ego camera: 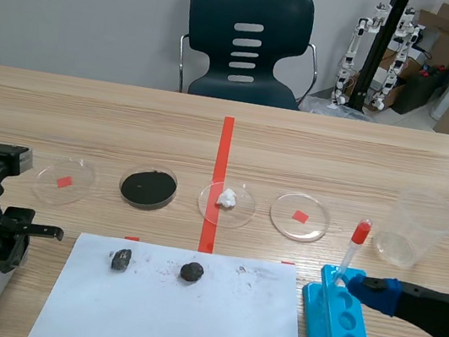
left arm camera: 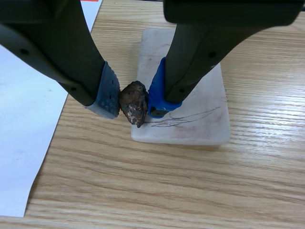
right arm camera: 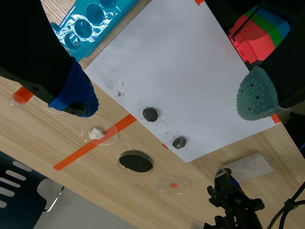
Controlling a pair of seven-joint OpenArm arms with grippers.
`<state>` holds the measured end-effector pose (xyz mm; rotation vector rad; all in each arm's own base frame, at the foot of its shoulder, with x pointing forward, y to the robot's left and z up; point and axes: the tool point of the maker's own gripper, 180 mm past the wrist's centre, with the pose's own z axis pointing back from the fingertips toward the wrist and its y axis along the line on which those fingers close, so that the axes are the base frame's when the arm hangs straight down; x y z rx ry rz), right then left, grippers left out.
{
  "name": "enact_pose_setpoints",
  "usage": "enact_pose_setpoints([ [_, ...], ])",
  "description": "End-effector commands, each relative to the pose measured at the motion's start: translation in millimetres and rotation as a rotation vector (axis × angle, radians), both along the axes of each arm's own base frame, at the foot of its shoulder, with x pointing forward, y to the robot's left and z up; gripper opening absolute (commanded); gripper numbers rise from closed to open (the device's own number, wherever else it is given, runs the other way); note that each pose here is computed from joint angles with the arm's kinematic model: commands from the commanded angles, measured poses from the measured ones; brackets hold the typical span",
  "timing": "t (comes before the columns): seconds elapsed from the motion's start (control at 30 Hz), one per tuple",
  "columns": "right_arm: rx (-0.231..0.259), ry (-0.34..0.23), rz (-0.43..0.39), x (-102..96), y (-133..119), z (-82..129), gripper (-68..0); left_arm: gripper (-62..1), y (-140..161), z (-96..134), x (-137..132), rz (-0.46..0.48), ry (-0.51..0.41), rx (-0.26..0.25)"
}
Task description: Rub the mineral on the streak plate
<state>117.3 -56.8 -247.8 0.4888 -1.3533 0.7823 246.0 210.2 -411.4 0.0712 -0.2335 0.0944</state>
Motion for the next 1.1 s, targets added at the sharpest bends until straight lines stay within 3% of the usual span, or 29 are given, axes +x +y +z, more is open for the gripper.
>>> enact_pose_setpoints([
  [0.0,0.023,-0.034,-0.008,5.1,0.9,11.1,-6.9,-49.6,20.8,1.2,-1.1,0.01,0.0,0.091],
  [0.2,0.023,-0.034,-0.008,5.1,0.9,11.1,-6.9,-49.6,39.1,7.0,-0.4,0.038,-0.005,0.193],
  [0.33,0.023,-0.034,-0.008,5.1,0.9,11.1,-6.9,-49.6,42.1,7.5,-2.3,0.042,0.005,0.207],
  [0.53,0.023,-0.034,-0.008,5.1,0.9,11.1,-6.9,-49.6,23.4,2.7,-3.0,0.034,0.012,0.1],
  [0.83,0.024,-0.034,-0.008,5.1,0.9,11.2,-6.9,-49.6,-14.3,0.6,4.8,-0.001,-0.032,-0.103],
  [0.97,0.024,-0.034,-0.008,5.1,0.9,11.2,-6.9,-49.6,-18.0,0.3,7.0,-0.002,-0.057,-0.12],
  [1.07,0.024,-0.034,-0.008,5.1,0.9,11.2,-6.9,-49.6,-16.2,7.3,15.3,-0.02,-0.121,-0.091],
])
